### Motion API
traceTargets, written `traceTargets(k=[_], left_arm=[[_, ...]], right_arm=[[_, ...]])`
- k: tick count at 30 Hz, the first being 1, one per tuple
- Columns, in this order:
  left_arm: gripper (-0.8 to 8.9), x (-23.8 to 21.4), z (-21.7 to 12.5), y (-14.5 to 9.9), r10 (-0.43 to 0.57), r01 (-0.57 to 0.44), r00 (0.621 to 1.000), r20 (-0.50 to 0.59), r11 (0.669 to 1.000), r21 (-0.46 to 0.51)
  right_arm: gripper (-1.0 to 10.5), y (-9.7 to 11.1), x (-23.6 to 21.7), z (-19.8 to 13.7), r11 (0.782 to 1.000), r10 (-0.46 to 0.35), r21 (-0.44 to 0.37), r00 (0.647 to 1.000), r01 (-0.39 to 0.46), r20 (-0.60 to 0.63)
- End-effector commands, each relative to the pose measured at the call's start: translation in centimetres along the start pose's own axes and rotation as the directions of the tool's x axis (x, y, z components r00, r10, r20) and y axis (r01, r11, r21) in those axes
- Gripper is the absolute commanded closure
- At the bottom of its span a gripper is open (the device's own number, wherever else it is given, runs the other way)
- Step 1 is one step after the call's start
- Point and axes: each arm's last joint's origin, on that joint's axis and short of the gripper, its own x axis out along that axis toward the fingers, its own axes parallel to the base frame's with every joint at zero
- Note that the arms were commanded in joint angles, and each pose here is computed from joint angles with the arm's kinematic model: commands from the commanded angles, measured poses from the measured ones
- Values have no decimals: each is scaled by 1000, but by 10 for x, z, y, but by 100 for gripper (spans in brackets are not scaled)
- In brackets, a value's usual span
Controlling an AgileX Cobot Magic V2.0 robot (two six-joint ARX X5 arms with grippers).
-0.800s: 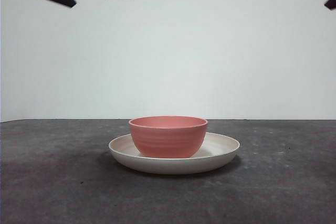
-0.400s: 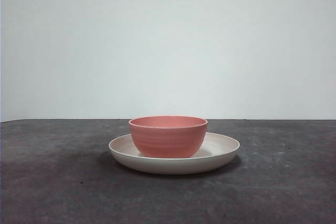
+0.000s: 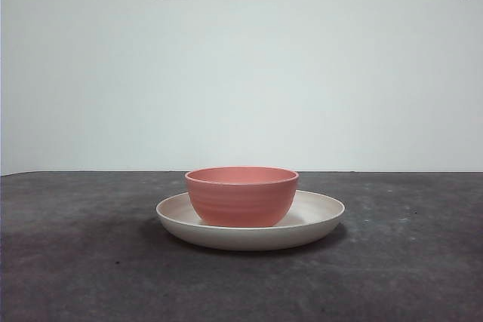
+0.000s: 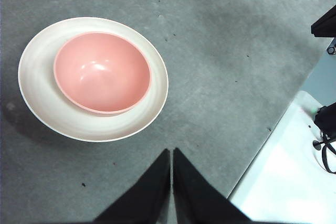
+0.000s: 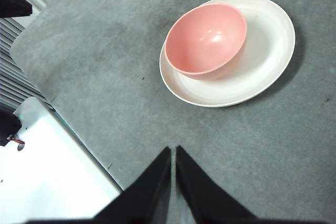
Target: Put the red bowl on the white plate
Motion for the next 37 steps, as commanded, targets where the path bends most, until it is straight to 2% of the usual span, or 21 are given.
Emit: traceTargets(k=[1,8,10,12,15,19,23,26,29,32,37], left_arm=[[806,0,2,-2,-7,7,1000,8,1000,13],[806,-9,4,0,11,-14,998,60,998,59],[806,-17,8,1,37,-50,990,134,994,94],[806,-29,15,4,94,-130,965,246,982,135],[806,-53,22,9,229,-309,873,430,942,128],[806,-81,17,15,353,-505,696,625,860,76],[806,-94,-8,21,439,-639,537,720,769,8],[806,-94,-34,27,507,-702,449,736,710,-60],[806,-87,-59,35,583,-745,394,710,655,-125],[806,-76,-82,43,644,-770,368,671,615,-168],[806,-57,-115,55,692,-785,361,625,588,-197]], right_arm=[[938,1,0,2,1000,9,-16,1000,-9,5],[938,1,0,2,1000,9,-16,1000,-9,5],[939,1,0,2,1000,9,-16,1000,-9,5],[938,1,0,2,1000,9,-16,1000,-9,5],[938,1,0,2,1000,9,-16,1000,-9,5],[938,1,0,2,1000,9,-16,1000,-9,5],[939,1,0,2,1000,9,-16,1000,-9,5],[938,1,0,2,1000,9,-16,1000,-9,5],[938,1,0,2,1000,9,-16,1000,-9,5],[938,1,0,2,1000,9,-16,1000,-9,6],[938,1,0,2,1000,9,-16,1000,-9,5]])
